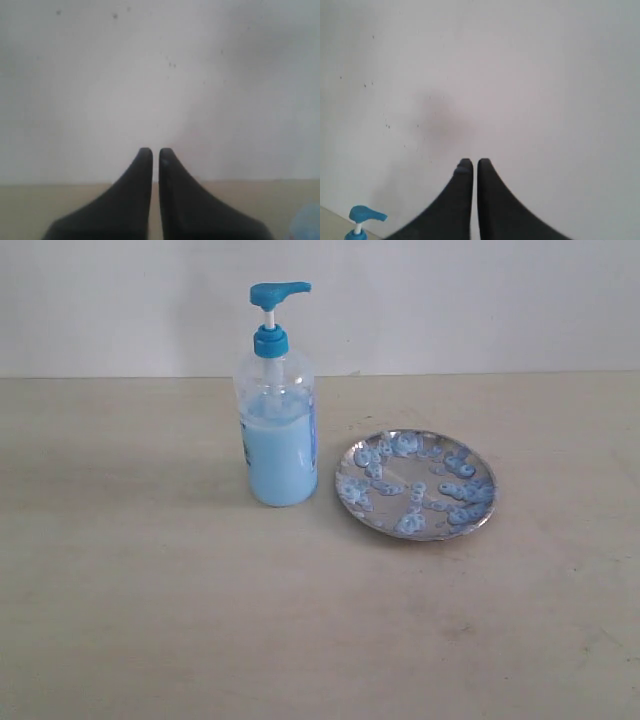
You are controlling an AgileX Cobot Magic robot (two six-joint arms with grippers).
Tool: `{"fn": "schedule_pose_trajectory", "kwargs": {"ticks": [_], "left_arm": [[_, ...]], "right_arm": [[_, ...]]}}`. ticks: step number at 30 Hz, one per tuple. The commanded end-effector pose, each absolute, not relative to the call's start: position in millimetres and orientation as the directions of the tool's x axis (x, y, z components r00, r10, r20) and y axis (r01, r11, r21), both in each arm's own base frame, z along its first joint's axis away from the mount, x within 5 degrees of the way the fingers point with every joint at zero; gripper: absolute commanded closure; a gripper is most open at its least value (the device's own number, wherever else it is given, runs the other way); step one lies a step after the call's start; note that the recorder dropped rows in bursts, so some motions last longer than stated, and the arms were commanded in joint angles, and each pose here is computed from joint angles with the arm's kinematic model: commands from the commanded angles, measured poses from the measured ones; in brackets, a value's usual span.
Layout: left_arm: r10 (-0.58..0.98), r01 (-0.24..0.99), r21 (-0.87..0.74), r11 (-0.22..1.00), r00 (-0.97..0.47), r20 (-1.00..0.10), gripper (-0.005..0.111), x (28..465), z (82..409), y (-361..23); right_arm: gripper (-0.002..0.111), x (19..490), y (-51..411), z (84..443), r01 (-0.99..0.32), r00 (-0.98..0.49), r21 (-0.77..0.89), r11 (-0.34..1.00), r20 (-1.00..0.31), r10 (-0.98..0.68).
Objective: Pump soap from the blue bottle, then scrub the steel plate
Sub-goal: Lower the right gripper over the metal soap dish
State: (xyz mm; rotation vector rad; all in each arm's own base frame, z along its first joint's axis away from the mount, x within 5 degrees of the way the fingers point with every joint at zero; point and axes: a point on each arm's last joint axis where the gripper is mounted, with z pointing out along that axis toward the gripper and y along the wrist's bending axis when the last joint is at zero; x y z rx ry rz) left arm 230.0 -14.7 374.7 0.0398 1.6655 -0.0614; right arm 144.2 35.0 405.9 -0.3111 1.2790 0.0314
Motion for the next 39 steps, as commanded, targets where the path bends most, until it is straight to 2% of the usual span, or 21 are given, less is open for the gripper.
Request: {"fn": "schedule_pose_trajectory", "kwargs": {"ticks": [1, 5, 7, 9, 12, 17, 19, 20, 23, 25, 27, 28, 30, 33, 36, 37, 38, 39], "left_arm": [[-0.048, 0.053, -0.058, 0.997, -0.166, -0.985, 0.103, 175, 321, -11], [-0.07, 0.063, -0.075, 0.995, -0.083, -0.994, 0.103, 116, 291, -8], [-0.121, 0.071, -0.12, 0.99, 0.011, -0.993, 0.103, 87, 281, -6], [-0.134, 0.087, -0.126, 0.988, 0.097, -0.986, 0.103, 66, 271, -5], [-0.141, 0.099, -0.123, 0.987, 0.195, -0.971, 0.103, 47, 254, -4], [-0.132, 0.106, -0.125, 0.987, 0.069, -0.989, 0.103, 59, 230, -7], [-0.129, 0.098, -0.127, 0.987, 0.007, -0.992, 0.103, 63, 218, -7], [-0.127, 0.094, -0.128, 0.987, -0.022, -0.992, 0.103, 65, 211, -7], [-0.122, 0.081, -0.127, 0.989, -0.066, -0.99, 0.103, 68, 204, -7], [-0.092, 0.085, -0.1, 0.991, -0.091, -0.992, 0.103, 70, 202, -7], [-0.089, 0.084, -0.098, 0.992, -0.104, -0.991, 0.103, 71, 201, -7], [-0.089, 0.084, -0.098, 0.992, -0.104, -0.991, 0.103, 71, 201, -7], [-0.089, 0.084, -0.098, 0.992, -0.104, -0.991, 0.103, 71, 201, -7], [-0.089, 0.084, -0.098, 0.992, -0.104, -0.991, 0.103, 71, 201, -7], [-0.089, 0.082, -0.097, 0.992, -0.102, -0.991, 0.103, 71, 202, -7], [-0.089, 0.08, -0.097, 0.992, -0.102, -0.991, 0.103, 71, 202, -7], [-0.089, 0.08, -0.097, 0.992, -0.102, -0.991, 0.103, 71, 202, -7], [-0.089, 0.08, -0.097, 0.992, -0.102, -0.991, 0.103, 71, 202, -7]], "right_arm": [[0.109, 138, 30, 399, -0.178, 0.183, -0.202, 0.963, -0.968, -0.17], [0.109, 144, 25, 377, -0.165, -0.062, -0.202, 0.965, -0.975, -0.215], [0.109, 148, 23, 365, -0.162, -0.178, -0.204, 0.965, -0.956, -0.232], [0.109, 151, 23, 358, -0.163, -0.241, -0.206, 0.965, -0.94, -0.241], [0.109, 159, 25, 354, -0.17, -0.261, -0.212, 0.962, -0.932, -0.252], [0.109, 196, 38, 357, -0.214, -0.118, -0.259, 0.942, -0.95, -0.288], [0.109, 231, 48, 341, -0.244, -0.156, -0.232, 0.942, -0.949, -0.274], [0.109, 251, 52, 325, -0.254, -0.233, -0.2, 0.946, -0.937, -0.26], [0.109, 308, 60, 267, -0.254, -0.546, -0.158, 0.954, -0.791, -0.276], [0.109, 334, 62, 235, -0.222, -0.757, -0.127, 0.967, -0.602, -0.253], [0.109, 350, 65, 221, -0.191, -0.873, -0.097, 0.977, -0.438, -0.214], [0.109, 356, 66, 215, -0.198, -0.902, -0.106, 0.975, -0.37, -0.223], [0.109, 367, 69, 210, -0.222, -0.911, -0.107, 0.969, -0.332, -0.245], [0.109, 396, 83, 213, -0.279, -0.856, -0.05, 0.959, -0.439, -0.272], [0.109, 410, 96, 197, -0.287, -0.884, 0.064, 0.956, -0.401, -0.239], [0.109, 403, 104, 188, -0.369, -0.903, 0.159, 0.915, -0.296, -0.313], [0.109, 397, 105, 186, -0.428, -0.891, 0.178, 0.886, -0.249, -0.38], [0.109, 385, 100, 180, -0.473, -0.881, 0.169, 0.865, -0.111, -0.46]]}}
